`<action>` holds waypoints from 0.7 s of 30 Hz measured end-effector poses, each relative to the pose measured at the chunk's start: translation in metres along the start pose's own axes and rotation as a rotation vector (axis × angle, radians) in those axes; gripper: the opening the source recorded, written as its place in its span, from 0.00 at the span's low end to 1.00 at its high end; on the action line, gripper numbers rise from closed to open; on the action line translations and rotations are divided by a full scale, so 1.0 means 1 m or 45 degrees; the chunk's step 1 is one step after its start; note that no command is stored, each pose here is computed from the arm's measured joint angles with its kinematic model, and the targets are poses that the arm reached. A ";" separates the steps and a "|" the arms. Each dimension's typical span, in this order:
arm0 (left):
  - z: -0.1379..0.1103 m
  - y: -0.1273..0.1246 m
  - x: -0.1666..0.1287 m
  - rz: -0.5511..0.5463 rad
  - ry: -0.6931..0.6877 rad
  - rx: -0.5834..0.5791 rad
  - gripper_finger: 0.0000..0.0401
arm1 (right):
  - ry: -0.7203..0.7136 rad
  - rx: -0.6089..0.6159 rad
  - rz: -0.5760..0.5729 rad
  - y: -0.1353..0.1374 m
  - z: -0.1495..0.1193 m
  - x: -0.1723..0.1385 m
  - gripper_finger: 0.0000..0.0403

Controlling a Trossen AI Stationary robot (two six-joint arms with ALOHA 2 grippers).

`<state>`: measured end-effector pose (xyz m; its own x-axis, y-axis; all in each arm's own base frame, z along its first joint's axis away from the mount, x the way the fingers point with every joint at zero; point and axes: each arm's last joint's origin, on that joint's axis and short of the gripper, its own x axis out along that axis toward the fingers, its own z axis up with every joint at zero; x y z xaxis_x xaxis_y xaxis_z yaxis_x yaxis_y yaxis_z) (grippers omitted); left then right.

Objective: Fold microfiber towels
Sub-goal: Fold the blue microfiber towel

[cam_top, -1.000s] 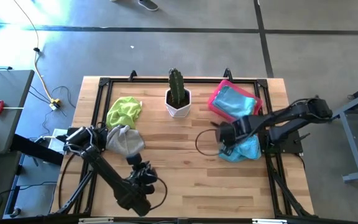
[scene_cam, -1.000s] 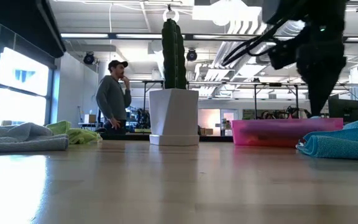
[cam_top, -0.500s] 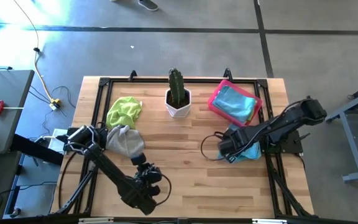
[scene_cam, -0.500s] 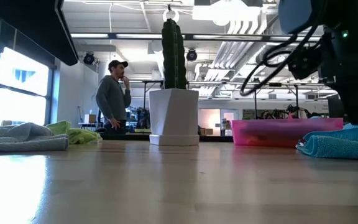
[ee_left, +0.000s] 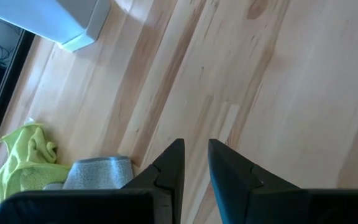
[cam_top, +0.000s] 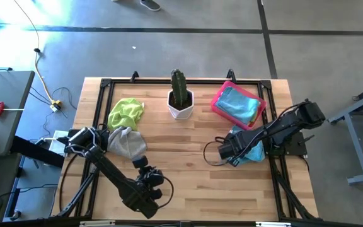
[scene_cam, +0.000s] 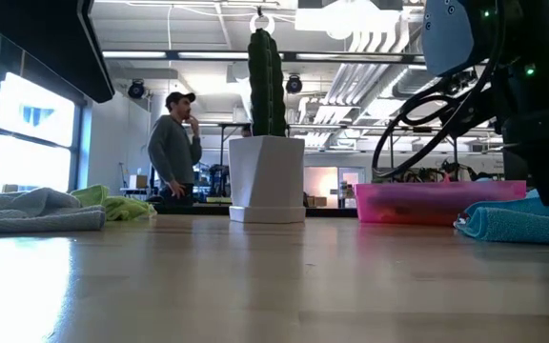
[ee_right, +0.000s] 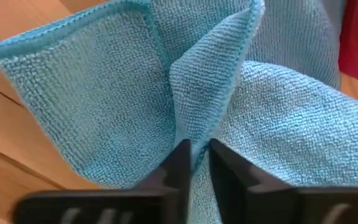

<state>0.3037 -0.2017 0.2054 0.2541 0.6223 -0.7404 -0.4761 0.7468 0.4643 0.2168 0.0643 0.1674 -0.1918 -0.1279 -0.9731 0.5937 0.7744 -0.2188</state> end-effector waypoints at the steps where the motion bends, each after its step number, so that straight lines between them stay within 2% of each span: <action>1: 0.000 0.000 0.000 -0.001 0.001 -0.002 0.16 | -0.002 -0.006 -0.001 0.000 0.000 0.000 0.06; 3: 0.000 0.000 0.000 -0.001 0.001 -0.008 0.16 | -0.005 -0.009 -0.002 0.000 0.000 0.000 0.02; 8: 0.000 0.000 0.000 -0.005 0.010 -0.009 0.16 | -0.035 -0.063 0.020 0.005 -0.001 -0.005 0.01; 12: 0.000 0.000 0.000 -0.001 -0.005 0.021 0.16 | -0.157 -0.198 0.164 0.023 0.002 -0.028 0.01; 15: 0.002 -0.002 0.001 -0.016 -0.027 0.057 0.16 | -0.314 -0.294 0.288 0.040 0.005 -0.054 0.00; 21: 0.015 -0.013 0.003 -0.121 -0.160 0.162 0.16 | -0.574 -0.451 0.475 0.063 0.003 -0.099 0.00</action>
<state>0.3237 -0.2064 0.2044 0.3996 0.5658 -0.7213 -0.3367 0.8224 0.4586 0.2751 0.1237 0.2501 0.3662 0.0006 -0.9305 0.2509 0.9629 0.0994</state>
